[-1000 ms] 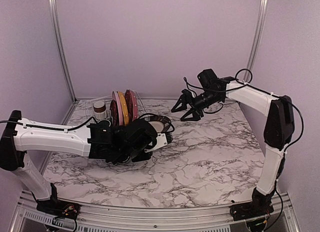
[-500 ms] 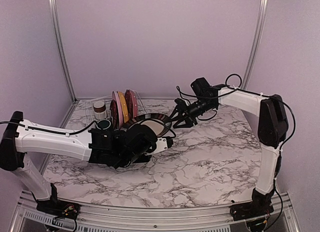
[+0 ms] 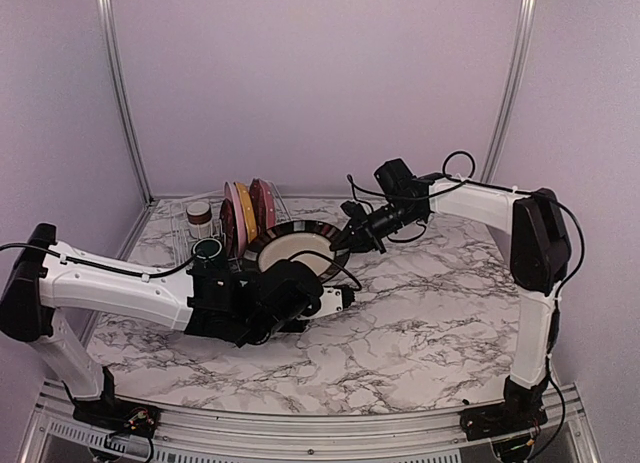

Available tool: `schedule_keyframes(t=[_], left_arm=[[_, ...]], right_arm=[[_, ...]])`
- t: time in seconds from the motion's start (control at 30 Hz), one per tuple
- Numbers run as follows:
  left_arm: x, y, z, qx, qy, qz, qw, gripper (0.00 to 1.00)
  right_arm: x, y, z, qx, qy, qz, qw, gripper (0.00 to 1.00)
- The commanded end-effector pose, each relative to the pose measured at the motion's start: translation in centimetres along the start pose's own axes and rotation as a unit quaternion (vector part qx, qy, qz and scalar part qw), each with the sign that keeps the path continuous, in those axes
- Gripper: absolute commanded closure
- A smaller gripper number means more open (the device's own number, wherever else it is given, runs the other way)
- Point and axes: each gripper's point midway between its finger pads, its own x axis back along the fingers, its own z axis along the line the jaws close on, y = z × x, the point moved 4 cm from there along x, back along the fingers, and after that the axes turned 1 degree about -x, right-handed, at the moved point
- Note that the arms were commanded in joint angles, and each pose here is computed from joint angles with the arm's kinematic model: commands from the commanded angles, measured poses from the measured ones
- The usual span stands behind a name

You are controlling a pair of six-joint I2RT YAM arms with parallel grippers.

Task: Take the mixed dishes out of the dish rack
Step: Pass from the left arm to the right, then place the plate at the center of the board.

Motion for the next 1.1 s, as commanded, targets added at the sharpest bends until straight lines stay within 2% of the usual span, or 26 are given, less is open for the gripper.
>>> schedule_keyframes(t=[0.0,0.1,0.13,0.17,0.27,0.3,0.43,0.7,0.87,1.07], left_arm=[[1.0,1.0,3.9,0.047,0.092,-0.001,0.995,1.00],[1.1,0.9,4.3,0.048,0.103,0.006,0.993,0.99],[1.1,0.9,4.5,0.048,0.107,0.008,0.993,0.92],[1.2,0.8,4.6,0.048,0.111,0.010,0.993,0.81],[1.2,0.9,5.0,0.047,0.119,0.012,0.992,0.36],[1.2,1.0,5.2,0.049,0.124,0.012,0.991,0.25],[1.7,1.6,6.4,0.066,0.137,0.001,0.988,0.02],[2.5,2.6,10.9,0.149,0.151,-0.028,0.977,0.01],[2.6,2.3,14.5,0.222,0.155,-0.042,0.962,0.01],[2.0,1.3,17.6,0.300,0.157,-0.044,0.940,0.01]], right_arm=[[0.2,0.2,0.4,0.025,0.009,-0.008,1.000,1.00],[1.2,0.7,0.8,0.024,0.023,-0.025,0.999,1.00],[1.6,0.9,1.0,0.023,0.028,-0.033,0.999,1.00],[2.0,1.1,1.2,0.023,0.034,-0.040,0.998,1.00],[3.5,1.6,1.7,0.023,0.048,-0.062,0.997,1.00],[3.9,1.7,1.8,0.024,0.051,-0.069,0.996,1.00],[5.6,2.3,2.0,0.025,0.060,-0.095,0.993,1.00],[11.1,3.6,0.7,0.021,0.066,-0.179,0.981,1.00],[15.5,3.9,-0.9,0.018,0.062,-0.239,0.969,1.00],[19.5,3.1,-5.0,-0.004,0.024,-0.300,0.953,1.00]])
